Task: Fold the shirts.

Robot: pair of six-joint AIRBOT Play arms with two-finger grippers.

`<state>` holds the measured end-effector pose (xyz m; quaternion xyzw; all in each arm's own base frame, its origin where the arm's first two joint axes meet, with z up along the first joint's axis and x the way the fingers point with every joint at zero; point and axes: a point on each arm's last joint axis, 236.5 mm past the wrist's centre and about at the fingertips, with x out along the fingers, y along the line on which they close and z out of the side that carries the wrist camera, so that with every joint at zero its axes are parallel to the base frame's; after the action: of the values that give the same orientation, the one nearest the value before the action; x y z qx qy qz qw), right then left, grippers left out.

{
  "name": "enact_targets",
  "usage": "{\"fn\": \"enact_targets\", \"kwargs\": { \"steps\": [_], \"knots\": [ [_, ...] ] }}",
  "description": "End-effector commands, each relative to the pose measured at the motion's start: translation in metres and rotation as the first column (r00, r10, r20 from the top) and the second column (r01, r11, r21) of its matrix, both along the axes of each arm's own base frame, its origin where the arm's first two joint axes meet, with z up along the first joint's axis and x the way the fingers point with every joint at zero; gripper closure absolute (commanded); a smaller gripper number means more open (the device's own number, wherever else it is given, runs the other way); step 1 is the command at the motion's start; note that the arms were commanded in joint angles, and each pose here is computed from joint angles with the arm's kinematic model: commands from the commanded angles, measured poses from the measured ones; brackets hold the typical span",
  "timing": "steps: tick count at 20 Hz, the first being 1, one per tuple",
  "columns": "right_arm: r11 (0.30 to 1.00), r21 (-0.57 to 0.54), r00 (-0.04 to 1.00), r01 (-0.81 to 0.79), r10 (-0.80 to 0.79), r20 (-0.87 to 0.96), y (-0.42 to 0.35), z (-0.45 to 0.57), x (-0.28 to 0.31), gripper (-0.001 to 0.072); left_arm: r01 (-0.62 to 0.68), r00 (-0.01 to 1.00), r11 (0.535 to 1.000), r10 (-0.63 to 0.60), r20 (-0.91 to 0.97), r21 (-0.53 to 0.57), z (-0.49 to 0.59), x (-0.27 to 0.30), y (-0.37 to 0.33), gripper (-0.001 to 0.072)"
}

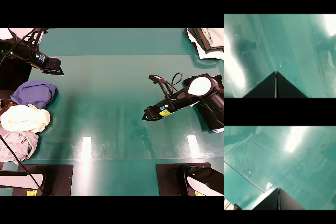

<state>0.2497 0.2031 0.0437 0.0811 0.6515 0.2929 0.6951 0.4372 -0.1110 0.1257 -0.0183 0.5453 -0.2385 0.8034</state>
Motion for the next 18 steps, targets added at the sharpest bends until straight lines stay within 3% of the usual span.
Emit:
{"fn": "enact_targets", "kwargs": {
  "steps": [1, 12, 18],
  "knots": [
    [1.0, 0.002, 1.0, 0.002, -0.002, 0.002, 0.001, 0.0, 0.0, 0.0696, -0.001, 1.0, 1.0, 0.001, 0.001, 0.0, 0.0, 0.0, 0.0, 0.068],
    [1.0, 0.001, 1.0, 0.007, -0.007, -0.004, 0.001, 0.0, 0.0, 0.0696, 0.0, 1.0, 1.0, 0.0, 0.003, 0.001, 0.0, 0.001, 0.0, 0.0681],
    [1.0, 0.0, 1.0, 0.005, -0.005, -0.007, 0.001, 0.0, -0.001, 0.0696, -0.083, 0.973, 0.996, 0.091, 0.211, -0.045, 0.024, 0.05, 0.002, 0.0681]
  ]
}}
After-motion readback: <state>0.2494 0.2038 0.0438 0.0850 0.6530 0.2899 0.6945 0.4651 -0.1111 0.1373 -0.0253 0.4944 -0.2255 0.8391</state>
